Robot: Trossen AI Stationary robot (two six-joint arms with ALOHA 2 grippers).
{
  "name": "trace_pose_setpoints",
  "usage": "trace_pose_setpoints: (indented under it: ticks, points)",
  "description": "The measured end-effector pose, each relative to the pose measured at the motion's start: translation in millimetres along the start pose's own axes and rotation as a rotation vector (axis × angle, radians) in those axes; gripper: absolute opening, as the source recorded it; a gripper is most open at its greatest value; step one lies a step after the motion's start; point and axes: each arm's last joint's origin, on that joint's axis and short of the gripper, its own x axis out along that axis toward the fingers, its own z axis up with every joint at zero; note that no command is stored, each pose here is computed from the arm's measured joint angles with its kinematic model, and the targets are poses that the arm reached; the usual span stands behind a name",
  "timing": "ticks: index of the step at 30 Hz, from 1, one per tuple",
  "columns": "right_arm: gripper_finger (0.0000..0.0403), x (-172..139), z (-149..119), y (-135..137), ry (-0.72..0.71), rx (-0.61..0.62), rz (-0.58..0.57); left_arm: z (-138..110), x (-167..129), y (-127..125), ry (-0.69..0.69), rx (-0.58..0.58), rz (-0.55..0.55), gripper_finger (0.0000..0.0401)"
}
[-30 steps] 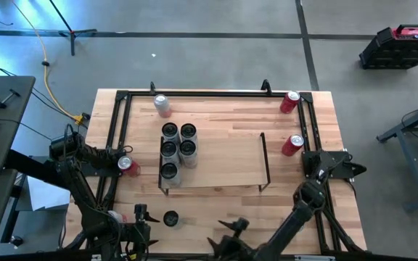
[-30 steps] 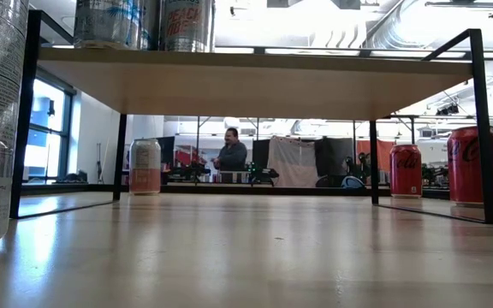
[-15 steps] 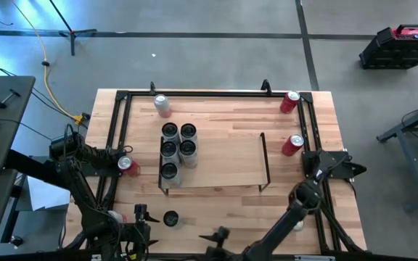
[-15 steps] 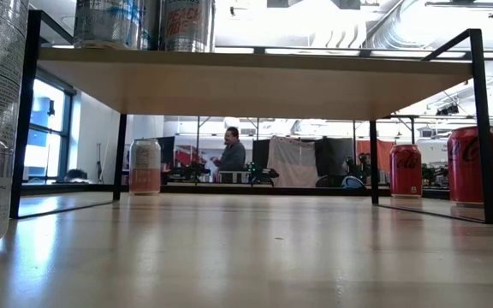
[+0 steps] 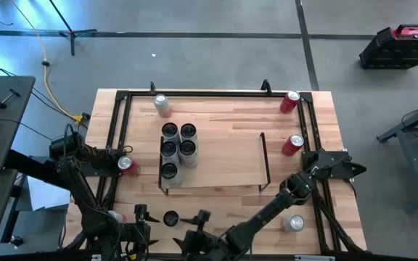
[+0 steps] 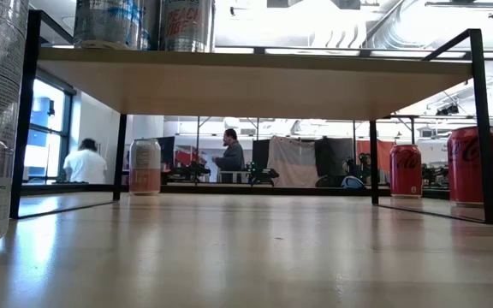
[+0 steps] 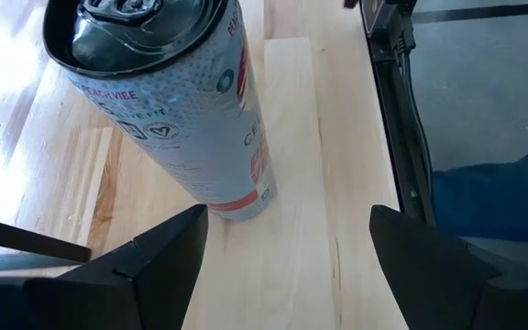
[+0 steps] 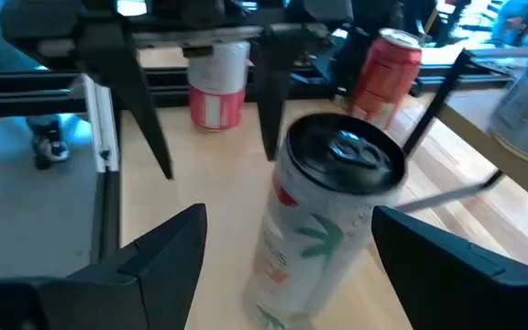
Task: Place canned beverage on shelf
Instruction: Put the white pink soda can aligned with the other white pink soda cans on the shelf
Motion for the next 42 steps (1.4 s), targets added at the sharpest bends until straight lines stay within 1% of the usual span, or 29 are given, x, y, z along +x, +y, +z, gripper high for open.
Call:
trace_pose_setpoints:
  ticks: [6,9,15,21,27,34,37,42]
  points:
    - [0.0294,11.7,3.1,-10.1,0.005,0.011,-0.038,0.0,0.0,0.0,0.000,0.000,0.000,0.0294]
    - [0.0294,18.9,5.3,-15.6,0.013,0.018,-0.038,0.0,0.0,0.0,0.000,0.000,0.000,0.0294]
    - [0.0294,34.3,9.4,-25.3,0.065,0.028,0.052,0.0,0.0,0.0,0.000,0.000,0.000,0.0294]
    - [0.0294,45.2,14.6,-33.3,0.067,0.064,0.076,0.0,0.0,0.0,0.000,0.000,0.000,0.0294]
    - [0.0294,45.9,19.4,-32.0,0.030,0.065,0.098,0.0,0.0,0.0,0.000,0.000,0.000,0.0294]
    - [0.0291,45.6,18.5,-31.8,0.039,0.067,0.100,0.0,0.0,0.0,0.000,0.000,0.000,0.0294]
    - [0.0282,45.6,18.5,-31.8,0.038,0.065,0.101,0.0,0.0,0.0,0.000,0.000,0.000,0.0294]
    - [0.0257,45.7,18.5,-31.9,0.039,0.064,0.102,0.0,0.0,0.0,0.000,0.000,0.000,0.0294]
